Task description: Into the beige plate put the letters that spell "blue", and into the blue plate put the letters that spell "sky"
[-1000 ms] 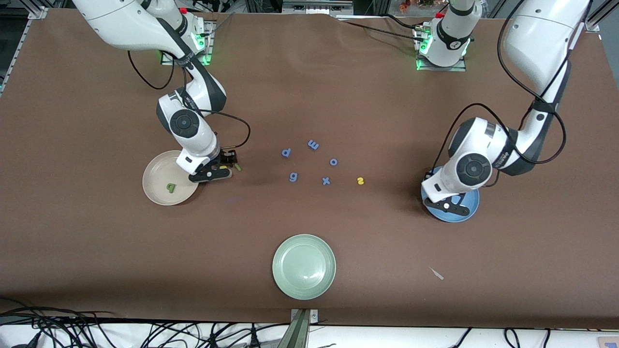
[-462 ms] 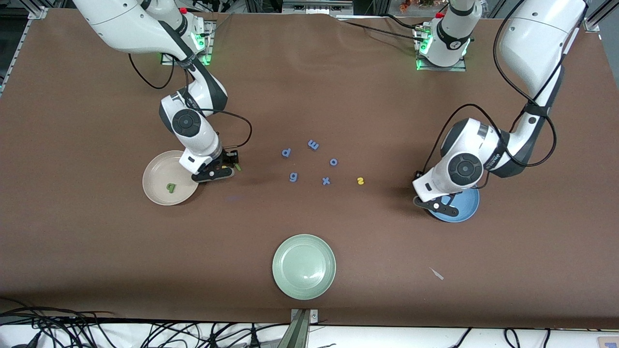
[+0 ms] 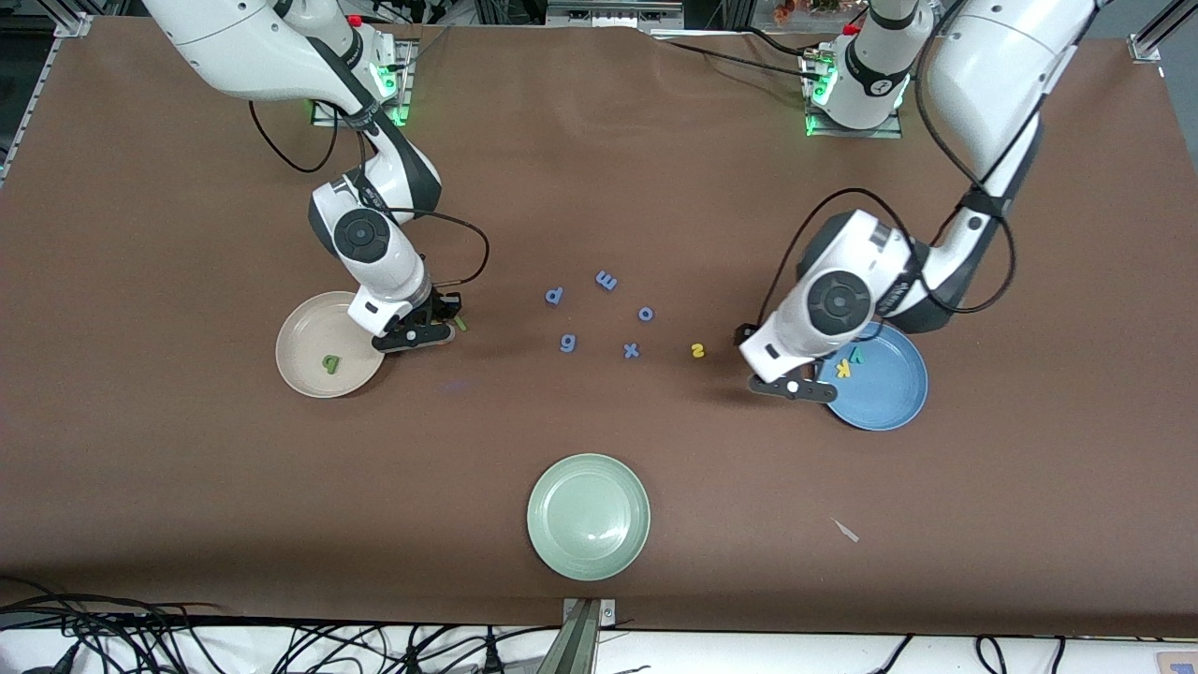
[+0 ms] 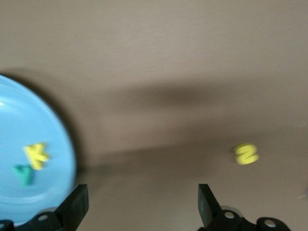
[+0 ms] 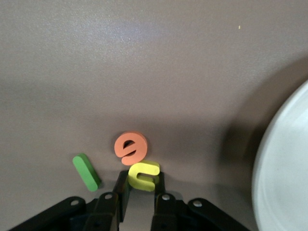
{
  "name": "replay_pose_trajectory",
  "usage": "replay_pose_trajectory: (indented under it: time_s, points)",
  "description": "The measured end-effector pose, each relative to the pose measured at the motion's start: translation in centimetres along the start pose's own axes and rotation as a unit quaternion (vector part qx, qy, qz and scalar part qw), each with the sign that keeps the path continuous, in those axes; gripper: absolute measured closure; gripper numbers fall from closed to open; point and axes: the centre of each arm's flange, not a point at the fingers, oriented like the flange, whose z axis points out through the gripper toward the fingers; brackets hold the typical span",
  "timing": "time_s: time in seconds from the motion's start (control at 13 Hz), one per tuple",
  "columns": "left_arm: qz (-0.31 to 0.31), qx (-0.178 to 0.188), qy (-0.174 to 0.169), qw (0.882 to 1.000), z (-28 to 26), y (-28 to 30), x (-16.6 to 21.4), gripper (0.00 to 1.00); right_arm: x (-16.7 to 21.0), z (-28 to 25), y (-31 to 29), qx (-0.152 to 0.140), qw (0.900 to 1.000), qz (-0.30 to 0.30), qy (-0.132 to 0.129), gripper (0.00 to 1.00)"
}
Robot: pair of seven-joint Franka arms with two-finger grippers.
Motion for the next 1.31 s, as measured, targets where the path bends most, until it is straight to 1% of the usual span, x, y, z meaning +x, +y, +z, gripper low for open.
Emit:
replay_pose_trajectory:
  time_s: [0.15,0.23,0.31,0.46,0.54,0.69,0.77,0.85,0.92,1.0,1.08,1.23,1.31]
  points:
    - [-0.030,-0.006,-0.001,1.000,0.9,4.1,0.0,0.00,0.1,-0.3,0.2,-0.002,1.000,-0.007,0.000,0.75]
    - [-0.035,-0.010,-0.002,0.999,1.8,5.7,0.0,0.00,0.4,-0.8,0.6,-0.008,1.000,-0.016,-0.003,0.75]
    - [-0.038,-0.020,0.004,0.999,2.5,6.6,0.2,0.00,0.8,-1.9,1.2,-0.016,0.999,-0.028,-0.008,0.75]
    - [-0.041,-0.035,0.011,0.998,4.2,7.3,0.5,0.11,1.8,-4.4,3.2,-0.030,0.998,-0.054,-0.012,0.75]
    - [-0.046,-0.039,0.010,0.998,5.0,7.5,0.5,0.11,2.1,-5.2,4.9,-0.036,0.997,-0.069,-0.012,0.75]
    - [-0.047,-0.041,0.006,0.998,5.9,7.7,0.5,0.28,2.4,-5.4,8.8,-0.044,0.995,-0.093,-0.017,0.75]
    - [-0.047,-0.040,0.004,0.998,6.1,7.8,0.5,0.29,2.3,-5.0,10.2,-0.046,0.994,-0.099,-0.022,0.75]
    - [-0.046,-0.040,0.003,0.998,6.2,7.9,0.4,0.39,2.1,-4.7,10.8,-0.047,0.993,-0.101,-0.026,0.72]
    - [-0.043,-0.039,0.002,0.998,6.4,8.3,0.2,0.47,1.9,-4.5,10.9,-0.047,0.993,-0.102,-0.027,0.70]
    - [-0.041,-0.038,0.000,0.998,6.6,8.6,0.0,0.48,1.9,-4.4,10.9,-0.047,0.993,-0.101,-0.028,0.61]
    - [-0.040,-0.038,-0.002,0.998,6.9,8.8,-0.2,0.53,1.9,-4.4,10.7,-0.045,0.994,-0.093,-0.027,0.50]
    - [-0.040,-0.037,-0.005,0.998,7.2,8.8,-0.2,0.55,1.9,-4.6,9.2,-0.042,0.997,-0.057,-0.022,0.30]
    - [-0.041,-0.037,-0.006,0.998,7.4,8.7,-0.2,0.55,1.9,-4.8,7.7,-0.038,0.998,-0.044,-0.018,0.30]
